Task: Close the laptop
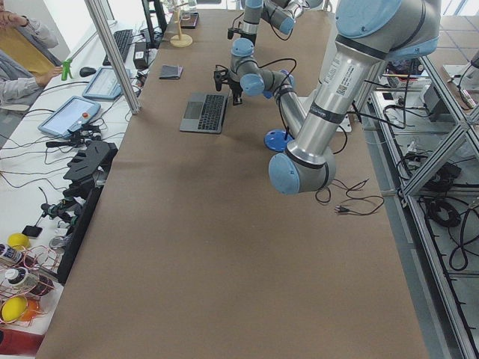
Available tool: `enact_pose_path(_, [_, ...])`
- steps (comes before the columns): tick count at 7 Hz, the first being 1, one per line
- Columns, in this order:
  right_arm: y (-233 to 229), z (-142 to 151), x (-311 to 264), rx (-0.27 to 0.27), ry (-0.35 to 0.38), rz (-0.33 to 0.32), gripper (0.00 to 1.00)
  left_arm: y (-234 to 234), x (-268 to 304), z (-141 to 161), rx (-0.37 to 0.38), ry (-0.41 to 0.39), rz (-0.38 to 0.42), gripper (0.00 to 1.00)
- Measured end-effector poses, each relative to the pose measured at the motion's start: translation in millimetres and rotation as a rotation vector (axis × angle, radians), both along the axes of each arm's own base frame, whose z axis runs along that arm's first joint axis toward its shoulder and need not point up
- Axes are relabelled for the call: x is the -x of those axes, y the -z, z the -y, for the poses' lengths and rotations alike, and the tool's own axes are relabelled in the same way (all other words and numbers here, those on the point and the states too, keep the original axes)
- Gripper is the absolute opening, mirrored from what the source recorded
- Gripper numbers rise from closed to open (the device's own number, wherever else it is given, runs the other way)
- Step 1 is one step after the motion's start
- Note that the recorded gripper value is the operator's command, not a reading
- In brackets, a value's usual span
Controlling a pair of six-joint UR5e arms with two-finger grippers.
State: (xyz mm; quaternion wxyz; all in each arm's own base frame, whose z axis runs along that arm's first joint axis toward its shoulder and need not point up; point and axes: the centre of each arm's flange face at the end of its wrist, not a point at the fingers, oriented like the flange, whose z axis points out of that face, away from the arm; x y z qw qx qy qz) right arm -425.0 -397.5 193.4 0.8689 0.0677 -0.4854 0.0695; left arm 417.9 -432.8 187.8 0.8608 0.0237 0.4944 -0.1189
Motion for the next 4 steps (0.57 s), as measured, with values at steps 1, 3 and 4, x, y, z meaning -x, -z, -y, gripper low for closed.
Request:
enact_pose_path(1, [4.6, 6.5, 2.7, -0.004, -0.014, 0.001, 0.00, 6.1, 0.6, 3.2, -0.025, 0.026, -0.004, 0.00])
enact_pose_path(3, [9.0, 20.1, 2.0, -0.009, -0.037, 0.002, 0.00, 10.6, -1.6, 11.8, -0.072, 0.077, -0.018, 0.00])
enact_pose_path(4, [15.4, 30.7, 3.6, -0.009, -0.051, 0.004, 0.00, 12.3, -2.1, 16.4, -0.093, 0.103, -0.022, 0.00])
